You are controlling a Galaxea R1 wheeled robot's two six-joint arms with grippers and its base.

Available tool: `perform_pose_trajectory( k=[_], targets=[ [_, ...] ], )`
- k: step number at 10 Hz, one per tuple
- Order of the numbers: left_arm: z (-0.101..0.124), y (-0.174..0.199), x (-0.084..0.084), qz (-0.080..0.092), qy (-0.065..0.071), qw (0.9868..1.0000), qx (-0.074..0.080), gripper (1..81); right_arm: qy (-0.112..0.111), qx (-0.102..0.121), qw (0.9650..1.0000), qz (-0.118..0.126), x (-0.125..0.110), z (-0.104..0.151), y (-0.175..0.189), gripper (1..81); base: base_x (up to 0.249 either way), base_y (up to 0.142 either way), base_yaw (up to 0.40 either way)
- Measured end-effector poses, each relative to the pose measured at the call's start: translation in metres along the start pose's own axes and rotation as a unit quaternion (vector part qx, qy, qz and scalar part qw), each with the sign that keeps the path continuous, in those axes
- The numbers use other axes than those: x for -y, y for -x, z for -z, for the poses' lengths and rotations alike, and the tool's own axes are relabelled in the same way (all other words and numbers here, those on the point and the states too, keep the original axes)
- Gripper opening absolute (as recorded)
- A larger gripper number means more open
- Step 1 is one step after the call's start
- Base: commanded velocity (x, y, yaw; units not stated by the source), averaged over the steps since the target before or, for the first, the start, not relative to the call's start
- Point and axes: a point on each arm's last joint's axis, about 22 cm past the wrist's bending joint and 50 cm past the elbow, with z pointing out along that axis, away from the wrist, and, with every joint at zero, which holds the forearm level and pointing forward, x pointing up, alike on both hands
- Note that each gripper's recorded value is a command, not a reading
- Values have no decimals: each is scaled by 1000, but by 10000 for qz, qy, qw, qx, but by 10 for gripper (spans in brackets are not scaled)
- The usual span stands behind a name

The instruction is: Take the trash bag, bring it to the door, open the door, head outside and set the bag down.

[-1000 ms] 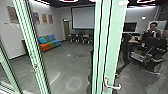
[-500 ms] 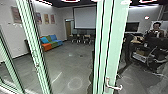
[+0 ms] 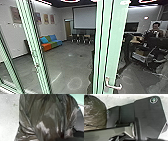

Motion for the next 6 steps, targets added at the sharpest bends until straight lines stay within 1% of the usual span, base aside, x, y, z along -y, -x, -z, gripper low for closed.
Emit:
perform_pose_trajectory(
  k=[2, 3, 6],
  targets=[
    [0, 0, 0, 18, 0, 10000, 2, 10, -8, -16, 10000, -5, -1, 1, -1, 811, 0, 0, 0],
    [0, 0, 0, 19, -1, 10000, 0, 10, -48, -45, 10000, -15, 0, 2, -2, 811, 0, 0, 0],
    [1, 0, 3, 23, -10, 10000, 3, 10, -304, -51, 9995, -54, 8, 10, -3, 811, 0, 0, 0]
  ],
)
